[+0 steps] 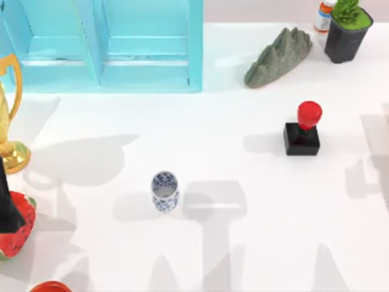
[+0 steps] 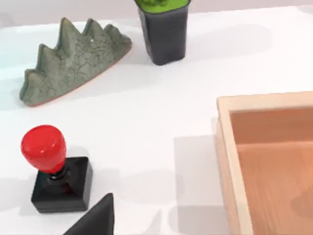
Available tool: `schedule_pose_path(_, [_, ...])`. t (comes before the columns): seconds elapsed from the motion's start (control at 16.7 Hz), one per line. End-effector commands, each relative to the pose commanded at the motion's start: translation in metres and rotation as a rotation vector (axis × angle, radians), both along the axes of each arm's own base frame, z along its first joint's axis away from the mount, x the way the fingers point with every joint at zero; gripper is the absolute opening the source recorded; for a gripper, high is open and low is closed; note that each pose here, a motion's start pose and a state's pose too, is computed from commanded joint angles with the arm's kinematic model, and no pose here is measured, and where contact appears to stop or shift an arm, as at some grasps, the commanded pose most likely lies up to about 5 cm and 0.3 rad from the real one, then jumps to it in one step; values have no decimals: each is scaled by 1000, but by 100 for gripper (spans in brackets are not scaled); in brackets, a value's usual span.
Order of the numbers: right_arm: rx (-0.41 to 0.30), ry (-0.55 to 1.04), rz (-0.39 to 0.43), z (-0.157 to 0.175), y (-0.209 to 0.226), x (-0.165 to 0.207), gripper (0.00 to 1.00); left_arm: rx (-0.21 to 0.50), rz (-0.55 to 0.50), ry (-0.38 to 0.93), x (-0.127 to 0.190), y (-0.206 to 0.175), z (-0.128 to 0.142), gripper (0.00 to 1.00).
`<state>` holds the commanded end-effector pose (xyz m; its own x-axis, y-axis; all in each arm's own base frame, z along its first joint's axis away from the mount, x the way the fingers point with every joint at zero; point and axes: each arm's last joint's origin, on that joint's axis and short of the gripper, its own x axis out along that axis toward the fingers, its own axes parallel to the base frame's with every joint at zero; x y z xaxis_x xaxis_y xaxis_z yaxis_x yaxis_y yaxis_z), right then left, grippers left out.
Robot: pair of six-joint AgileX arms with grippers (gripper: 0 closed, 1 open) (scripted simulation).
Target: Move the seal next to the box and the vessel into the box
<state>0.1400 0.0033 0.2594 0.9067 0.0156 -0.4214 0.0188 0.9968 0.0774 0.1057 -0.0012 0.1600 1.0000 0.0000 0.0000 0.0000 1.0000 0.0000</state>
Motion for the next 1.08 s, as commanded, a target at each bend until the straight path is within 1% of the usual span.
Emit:
schedule_pose_path(0.12, [19,136,1,25,4,25,100,0,0,0,0,0,0,100])
schedule_pose_path(0.24, [35,279,4,46,10,57,100,0,0,0,0,0,0,100])
schedule_pose_path(0.36, [44,425,8,60,19,95,100,0,0,0,0,0,0,100])
schedule_pose_path(0.48, [46,567,13,64,33,136,100,0,0,0,0,0,0,100])
schedule_pose_path(0.6, [40,701,20,60,50,176,100,0,0,0,0,0,0,100])
schedule_pose_path(0.78, [17,878,31,39,81,228,100,0,0,0,0,0,0,100])
schedule_pose_path(0.9, [-3,974,38,19,102,255,100,0,0,0,0,0,0,100])
schedule_pose_path(1.08, [-32,1076,46,-9,128,280,100,0,0,0,0,0,0,100])
